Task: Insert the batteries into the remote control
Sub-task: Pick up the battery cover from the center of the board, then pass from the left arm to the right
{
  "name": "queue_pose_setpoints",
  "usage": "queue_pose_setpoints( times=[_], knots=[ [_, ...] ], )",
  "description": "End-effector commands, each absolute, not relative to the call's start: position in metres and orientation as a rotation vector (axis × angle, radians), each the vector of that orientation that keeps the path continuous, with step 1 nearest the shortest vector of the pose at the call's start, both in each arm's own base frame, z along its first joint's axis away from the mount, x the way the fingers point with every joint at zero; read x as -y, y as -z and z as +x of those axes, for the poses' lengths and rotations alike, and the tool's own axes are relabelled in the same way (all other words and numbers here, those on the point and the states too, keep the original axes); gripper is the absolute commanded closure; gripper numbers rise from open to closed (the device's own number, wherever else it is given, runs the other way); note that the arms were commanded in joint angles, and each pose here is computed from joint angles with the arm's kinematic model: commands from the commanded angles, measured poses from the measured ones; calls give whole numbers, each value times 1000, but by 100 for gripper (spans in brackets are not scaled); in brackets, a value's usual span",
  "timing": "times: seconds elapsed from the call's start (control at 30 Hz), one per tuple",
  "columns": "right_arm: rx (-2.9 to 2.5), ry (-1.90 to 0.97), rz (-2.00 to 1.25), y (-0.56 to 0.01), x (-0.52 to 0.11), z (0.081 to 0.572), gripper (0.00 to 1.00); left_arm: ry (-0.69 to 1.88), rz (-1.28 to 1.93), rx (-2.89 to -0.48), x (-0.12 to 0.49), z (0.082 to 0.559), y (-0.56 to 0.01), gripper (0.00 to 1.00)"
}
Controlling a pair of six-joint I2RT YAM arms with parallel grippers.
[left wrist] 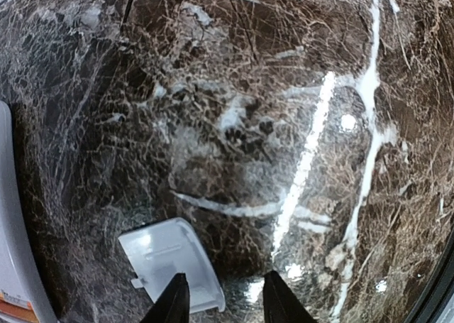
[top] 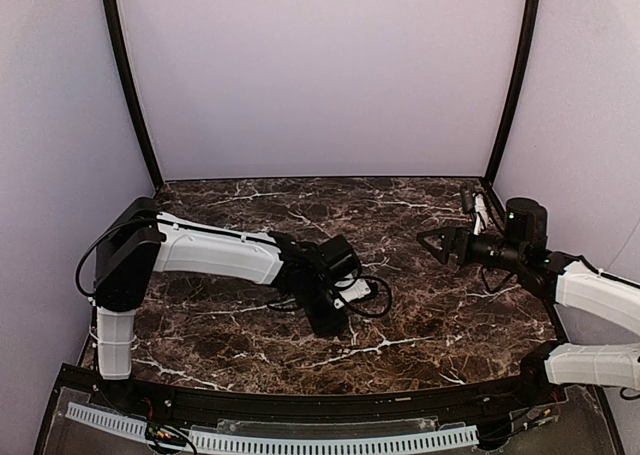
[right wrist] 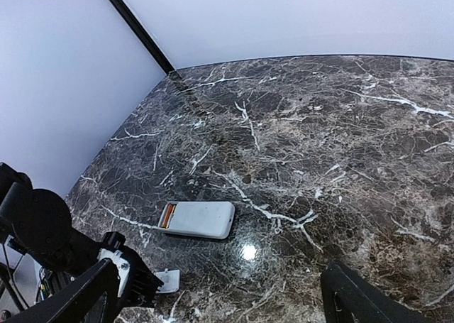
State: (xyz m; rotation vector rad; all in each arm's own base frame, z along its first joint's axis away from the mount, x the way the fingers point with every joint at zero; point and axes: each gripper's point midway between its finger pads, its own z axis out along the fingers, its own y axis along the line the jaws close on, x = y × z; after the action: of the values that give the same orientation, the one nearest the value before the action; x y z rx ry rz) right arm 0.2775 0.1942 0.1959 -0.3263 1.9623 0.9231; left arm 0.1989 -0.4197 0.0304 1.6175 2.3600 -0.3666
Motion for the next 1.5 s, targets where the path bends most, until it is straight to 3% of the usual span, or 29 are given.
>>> queue_pose_setpoints(
  times=[0.0,0.2,0.37,0.6,0.83,1.2,1.47],
  knots=[
    [-1946,-938,-381,-196,-196,271,1,345,1607,-2369,423,202,-29,67],
    [-1938,-951,-411,-197,-200,270,2,261,1613,-2393,417,208,-16,76],
    [-1946,-964,-446,-194,-204,270,2,279,1639,-2436,415,201,-10,98],
    [-1956,-984,-542,-188,-216,275,3,443,1617,-2383,431,204,-55,100],
    [-1705,-1174,-831,-236,-245,250,11,1173,1662,-1968,439,170,-186,100],
    [-1204,-1306,-1224,-314,-282,166,27,1644,1749,-1248,398,101,-328,100],
    [-988,-1434,-1432,-342,-316,120,34,1852,1704,-1009,382,78,-375,100]
  ],
)
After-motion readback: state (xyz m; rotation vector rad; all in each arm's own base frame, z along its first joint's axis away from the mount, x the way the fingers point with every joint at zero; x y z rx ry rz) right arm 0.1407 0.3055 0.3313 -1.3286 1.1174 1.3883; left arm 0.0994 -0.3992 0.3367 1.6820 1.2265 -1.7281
